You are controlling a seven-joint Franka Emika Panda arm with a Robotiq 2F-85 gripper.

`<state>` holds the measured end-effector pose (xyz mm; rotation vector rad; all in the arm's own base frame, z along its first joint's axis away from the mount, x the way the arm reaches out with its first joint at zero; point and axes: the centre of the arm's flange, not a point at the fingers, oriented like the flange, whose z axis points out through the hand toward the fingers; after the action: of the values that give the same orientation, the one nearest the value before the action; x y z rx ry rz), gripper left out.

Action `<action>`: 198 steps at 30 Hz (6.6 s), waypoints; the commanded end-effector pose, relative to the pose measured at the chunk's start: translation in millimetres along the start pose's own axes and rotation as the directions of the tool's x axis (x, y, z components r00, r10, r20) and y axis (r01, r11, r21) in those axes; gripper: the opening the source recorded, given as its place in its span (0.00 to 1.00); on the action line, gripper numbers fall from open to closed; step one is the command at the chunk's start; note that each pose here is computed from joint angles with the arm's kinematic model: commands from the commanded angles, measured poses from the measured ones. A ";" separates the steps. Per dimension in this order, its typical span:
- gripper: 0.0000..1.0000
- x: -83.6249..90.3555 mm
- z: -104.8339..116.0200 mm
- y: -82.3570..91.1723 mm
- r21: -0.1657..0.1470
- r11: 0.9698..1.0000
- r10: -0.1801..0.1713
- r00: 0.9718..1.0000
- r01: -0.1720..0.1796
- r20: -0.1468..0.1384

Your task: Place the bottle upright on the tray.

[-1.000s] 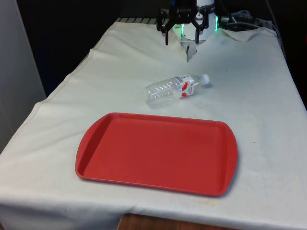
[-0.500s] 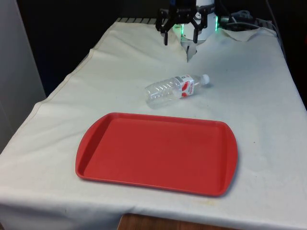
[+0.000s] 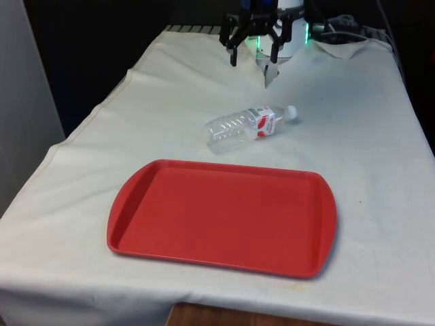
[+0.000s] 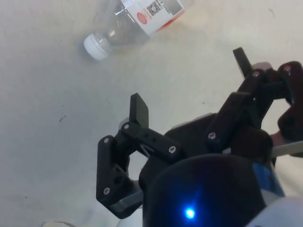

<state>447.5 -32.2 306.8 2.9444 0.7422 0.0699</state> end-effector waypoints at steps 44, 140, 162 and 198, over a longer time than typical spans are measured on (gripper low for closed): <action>1.00 4.2 6.2 -3.1 -0.130 0.952 -0.274 0.961 0.278 0.049; 1.00 13.7 42.5 -37.3 -0.226 0.614 -0.687 0.653 0.757 0.319; 1.00 11.7 53.9 -43.6 -0.214 0.514 -0.742 0.556 0.831 0.375; 1.00 12.1 72.1 -52.4 -0.193 0.300 -0.805 0.357 0.934 0.474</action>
<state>436.8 11.1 228.0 1.6733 1.8857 -0.2641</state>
